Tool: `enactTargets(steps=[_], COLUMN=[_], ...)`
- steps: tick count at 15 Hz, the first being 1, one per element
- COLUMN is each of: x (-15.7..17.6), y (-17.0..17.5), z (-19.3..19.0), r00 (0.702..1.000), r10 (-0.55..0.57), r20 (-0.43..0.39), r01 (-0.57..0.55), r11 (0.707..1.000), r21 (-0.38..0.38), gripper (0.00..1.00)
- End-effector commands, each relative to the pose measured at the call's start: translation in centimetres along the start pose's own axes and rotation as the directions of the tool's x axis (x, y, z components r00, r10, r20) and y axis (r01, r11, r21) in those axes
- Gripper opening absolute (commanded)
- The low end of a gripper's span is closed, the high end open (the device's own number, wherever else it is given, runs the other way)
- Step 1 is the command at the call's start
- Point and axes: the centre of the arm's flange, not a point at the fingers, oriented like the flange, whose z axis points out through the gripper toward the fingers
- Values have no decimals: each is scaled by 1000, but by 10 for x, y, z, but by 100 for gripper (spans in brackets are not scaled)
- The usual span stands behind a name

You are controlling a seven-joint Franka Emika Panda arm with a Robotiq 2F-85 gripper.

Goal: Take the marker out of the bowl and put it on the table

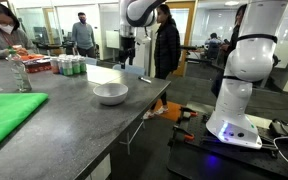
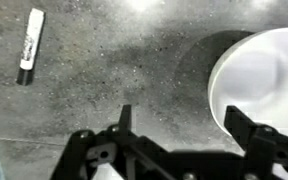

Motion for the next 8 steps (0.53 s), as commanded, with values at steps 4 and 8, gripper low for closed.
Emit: enactTargets(steps=[4,8], x=[3,2], y=[67,137], z=[23,65], r00=[990,969], r10=[142,244], r20=[23,33], r01=[-141,-244], r11=[990,970], r21=[-13,0], gripper=[100,100])
